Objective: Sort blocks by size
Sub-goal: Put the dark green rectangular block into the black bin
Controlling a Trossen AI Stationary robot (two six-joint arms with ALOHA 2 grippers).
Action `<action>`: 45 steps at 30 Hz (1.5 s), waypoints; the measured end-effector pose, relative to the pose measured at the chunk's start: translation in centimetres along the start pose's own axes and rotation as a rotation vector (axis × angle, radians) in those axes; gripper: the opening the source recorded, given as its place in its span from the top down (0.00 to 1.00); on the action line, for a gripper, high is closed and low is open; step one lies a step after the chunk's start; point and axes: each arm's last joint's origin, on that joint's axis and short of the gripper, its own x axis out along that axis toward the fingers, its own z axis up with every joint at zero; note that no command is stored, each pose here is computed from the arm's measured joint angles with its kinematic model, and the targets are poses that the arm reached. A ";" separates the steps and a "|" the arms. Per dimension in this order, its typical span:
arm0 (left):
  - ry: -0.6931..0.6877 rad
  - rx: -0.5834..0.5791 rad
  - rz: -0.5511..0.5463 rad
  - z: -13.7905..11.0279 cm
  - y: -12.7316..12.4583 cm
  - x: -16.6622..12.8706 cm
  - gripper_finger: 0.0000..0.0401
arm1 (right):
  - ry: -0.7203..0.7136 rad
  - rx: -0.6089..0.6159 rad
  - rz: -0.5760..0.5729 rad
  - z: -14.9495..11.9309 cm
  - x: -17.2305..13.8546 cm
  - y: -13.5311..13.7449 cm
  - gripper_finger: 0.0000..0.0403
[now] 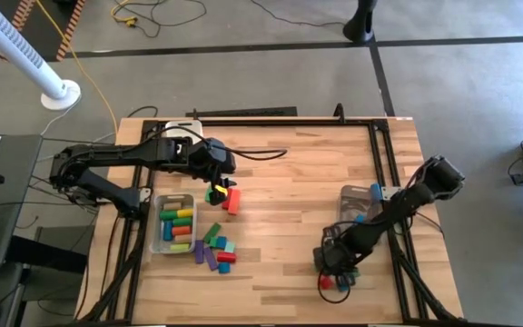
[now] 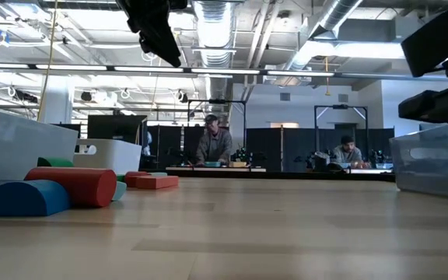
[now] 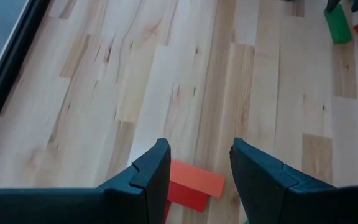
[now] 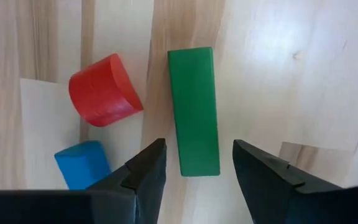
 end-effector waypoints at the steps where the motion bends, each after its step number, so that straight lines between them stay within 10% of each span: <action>1: 0.001 0.000 0.000 0.0 0.0 0.0 0.61 | 0.000 0.001 0.000 0.1 0.0 -0.1 0.47; 24: 0.000 0.026 0.000 0.0 0.0 0.0 0.61 | 0.015 -0.067 -0.017 1.9 -3.2 0.2 0.49; 45: 0.003 0.020 0.000 0.0 0.0 0.0 0.61 | 0.115 -0.156 0.097 3.2 0.6 -0.9 0.48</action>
